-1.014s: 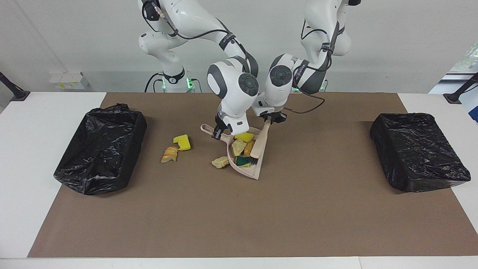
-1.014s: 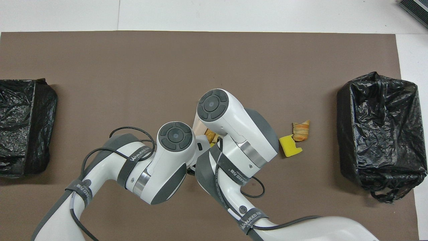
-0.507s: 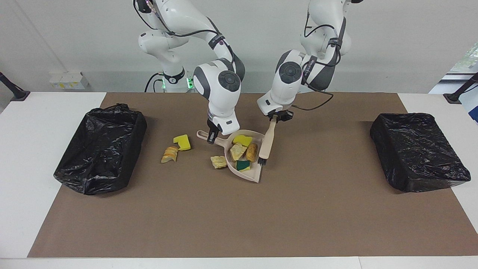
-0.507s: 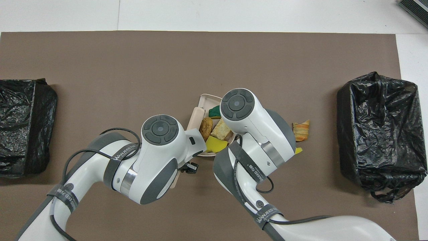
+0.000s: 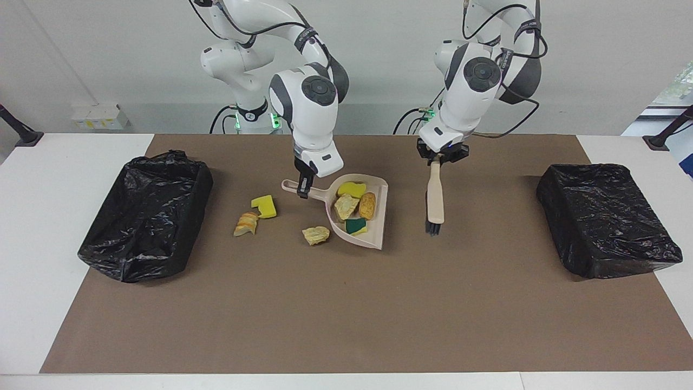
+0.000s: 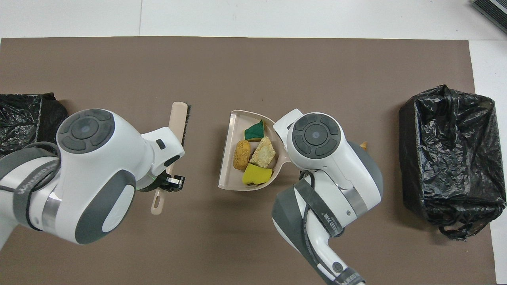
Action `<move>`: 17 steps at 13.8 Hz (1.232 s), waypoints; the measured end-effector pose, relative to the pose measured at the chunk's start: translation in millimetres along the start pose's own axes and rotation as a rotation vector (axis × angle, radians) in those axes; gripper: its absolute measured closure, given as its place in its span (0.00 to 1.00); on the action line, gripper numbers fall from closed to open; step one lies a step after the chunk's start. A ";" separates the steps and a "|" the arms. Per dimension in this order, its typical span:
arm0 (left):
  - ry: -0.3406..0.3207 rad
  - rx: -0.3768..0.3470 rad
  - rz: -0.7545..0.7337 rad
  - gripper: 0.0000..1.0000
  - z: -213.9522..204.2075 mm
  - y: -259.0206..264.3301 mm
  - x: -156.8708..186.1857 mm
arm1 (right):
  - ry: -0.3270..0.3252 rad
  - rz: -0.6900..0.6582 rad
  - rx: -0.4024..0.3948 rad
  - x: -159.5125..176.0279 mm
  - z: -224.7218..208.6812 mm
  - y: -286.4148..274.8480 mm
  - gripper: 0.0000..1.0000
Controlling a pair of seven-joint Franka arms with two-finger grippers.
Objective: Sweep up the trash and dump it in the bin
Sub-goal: 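Carry the dustpan to the black bag nearest the right gripper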
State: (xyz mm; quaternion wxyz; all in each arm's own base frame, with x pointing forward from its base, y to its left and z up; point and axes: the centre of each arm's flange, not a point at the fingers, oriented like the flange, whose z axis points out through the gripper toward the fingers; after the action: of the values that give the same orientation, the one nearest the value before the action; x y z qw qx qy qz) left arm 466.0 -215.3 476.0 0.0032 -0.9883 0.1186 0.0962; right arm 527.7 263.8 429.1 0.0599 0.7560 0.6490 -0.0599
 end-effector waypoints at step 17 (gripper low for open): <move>-0.098 0.104 0.021 0.73 109.6 122.1 -114.8 | -0.190 -0.012 -0.007 -351.1 -7.6 117.7 0.69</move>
State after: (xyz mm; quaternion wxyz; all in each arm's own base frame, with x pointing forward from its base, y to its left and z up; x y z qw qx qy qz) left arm 307.1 -304.0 392.4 0.0592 -0.9796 0.1332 0.1384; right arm 591.4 -94.6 497.2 0.1235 0.7428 0.6453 -0.1291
